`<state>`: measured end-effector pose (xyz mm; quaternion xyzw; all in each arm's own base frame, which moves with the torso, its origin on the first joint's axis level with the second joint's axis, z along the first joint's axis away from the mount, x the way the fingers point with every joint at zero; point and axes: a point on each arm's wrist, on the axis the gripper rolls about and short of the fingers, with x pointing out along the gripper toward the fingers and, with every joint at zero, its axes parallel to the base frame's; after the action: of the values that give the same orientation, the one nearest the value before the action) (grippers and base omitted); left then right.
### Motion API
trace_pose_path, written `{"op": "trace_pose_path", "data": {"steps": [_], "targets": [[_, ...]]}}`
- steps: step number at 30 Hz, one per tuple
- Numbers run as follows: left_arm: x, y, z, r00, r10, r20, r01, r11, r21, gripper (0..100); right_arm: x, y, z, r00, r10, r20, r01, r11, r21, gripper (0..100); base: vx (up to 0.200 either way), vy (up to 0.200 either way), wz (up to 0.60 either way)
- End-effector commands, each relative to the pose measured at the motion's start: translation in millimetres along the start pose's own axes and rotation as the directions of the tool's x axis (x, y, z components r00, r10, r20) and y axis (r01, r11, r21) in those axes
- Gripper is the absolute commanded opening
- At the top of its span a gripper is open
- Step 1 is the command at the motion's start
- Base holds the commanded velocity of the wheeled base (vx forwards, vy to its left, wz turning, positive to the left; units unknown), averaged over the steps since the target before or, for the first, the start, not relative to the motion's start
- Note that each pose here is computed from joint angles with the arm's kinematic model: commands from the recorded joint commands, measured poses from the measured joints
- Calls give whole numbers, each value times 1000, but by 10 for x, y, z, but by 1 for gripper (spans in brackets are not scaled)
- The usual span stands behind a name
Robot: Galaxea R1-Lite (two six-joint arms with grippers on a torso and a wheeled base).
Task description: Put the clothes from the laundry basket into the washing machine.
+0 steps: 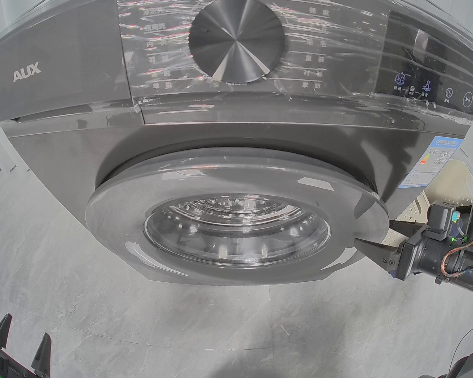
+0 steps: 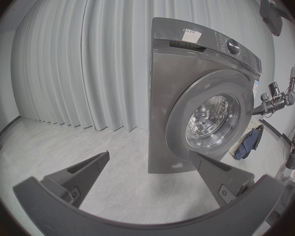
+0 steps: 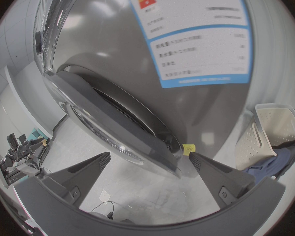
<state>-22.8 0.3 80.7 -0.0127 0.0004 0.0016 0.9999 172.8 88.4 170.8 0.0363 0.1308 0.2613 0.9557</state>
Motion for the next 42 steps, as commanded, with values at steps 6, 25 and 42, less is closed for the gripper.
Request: {"op": "trace_pose_path", "data": {"steps": [6, 25, 42], "targets": [[3, 1, -46, 1000, 0, -4, 0, 1000, -1, 100, 57, 88, -149, 997, 53, -49, -54, 998, -13, 100, 0, 0, 0], [3, 1, -48, 1000, -2, -5, 2, 1000, -1, 100, -106, 121, -266, 995, 81, -65, -82, 996, -16, 100, -74, 0, 0], [3, 1, -48, 1000, 0, -5, 0, 1000, 2, 100, -203, 188, -365, 988, 125, -87, -127, 992, -21, 100, -59, 0, 0]]}}
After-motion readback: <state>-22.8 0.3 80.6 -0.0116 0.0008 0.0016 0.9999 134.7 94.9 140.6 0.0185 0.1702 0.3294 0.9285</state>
